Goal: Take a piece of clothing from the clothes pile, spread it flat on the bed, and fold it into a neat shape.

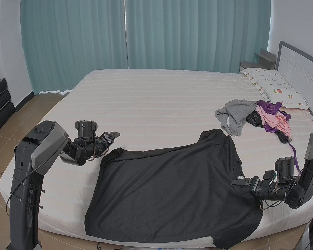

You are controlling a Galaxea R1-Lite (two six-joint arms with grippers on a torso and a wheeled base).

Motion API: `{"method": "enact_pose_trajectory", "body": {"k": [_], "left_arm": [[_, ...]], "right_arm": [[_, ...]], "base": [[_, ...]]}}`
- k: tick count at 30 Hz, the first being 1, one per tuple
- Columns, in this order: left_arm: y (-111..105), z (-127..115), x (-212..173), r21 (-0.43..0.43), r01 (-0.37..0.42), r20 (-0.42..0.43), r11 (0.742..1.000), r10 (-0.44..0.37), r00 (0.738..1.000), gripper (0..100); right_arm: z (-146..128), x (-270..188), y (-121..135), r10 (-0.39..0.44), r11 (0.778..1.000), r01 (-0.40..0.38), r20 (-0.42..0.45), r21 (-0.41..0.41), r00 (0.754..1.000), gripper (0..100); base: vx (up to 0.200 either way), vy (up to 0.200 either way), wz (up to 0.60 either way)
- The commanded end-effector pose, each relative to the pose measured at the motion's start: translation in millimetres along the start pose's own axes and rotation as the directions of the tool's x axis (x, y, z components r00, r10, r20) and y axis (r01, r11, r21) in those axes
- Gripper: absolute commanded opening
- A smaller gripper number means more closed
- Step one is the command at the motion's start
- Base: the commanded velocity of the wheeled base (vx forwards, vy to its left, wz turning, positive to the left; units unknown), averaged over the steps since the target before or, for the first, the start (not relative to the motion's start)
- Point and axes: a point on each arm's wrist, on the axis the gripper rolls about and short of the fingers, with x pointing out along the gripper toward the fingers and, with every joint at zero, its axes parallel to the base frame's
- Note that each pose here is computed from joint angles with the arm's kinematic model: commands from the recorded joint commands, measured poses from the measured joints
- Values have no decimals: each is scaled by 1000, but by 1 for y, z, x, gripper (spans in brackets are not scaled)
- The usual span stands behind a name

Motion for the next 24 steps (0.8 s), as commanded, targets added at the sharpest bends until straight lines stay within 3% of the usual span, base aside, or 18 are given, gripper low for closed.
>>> {"method": "enact_pose_trajectory", "body": {"k": [1,7,15,16,24], "left_arm": [[-3,-5,-2,25,-1,-17,1000,2,1000,100],[-1,-23,-1,129,-9,-57,992,16,998,100],[1,-33,2,166,-9,-74,986,21,997,100],[1,-33,3,166,-12,-73,986,25,997,0],[9,-22,5,155,-22,-42,988,29,999,0]], "right_arm": [[0,0,0,-1,1000,1,-1,0,1000,100],[-1,1,1,1,1000,-1,-7,-5,1000,100],[-2,1,0,-1,1000,1,-9,-4,1000,100],[-2,2,0,-2,1000,2,-10,-3,1000,100],[-1,1,0,-5,1000,5,-3,-4,1000,100]], "base": [[0,0,0],[0,0,0],[0,0,0],[0,0,0],[0,0,0]]}}
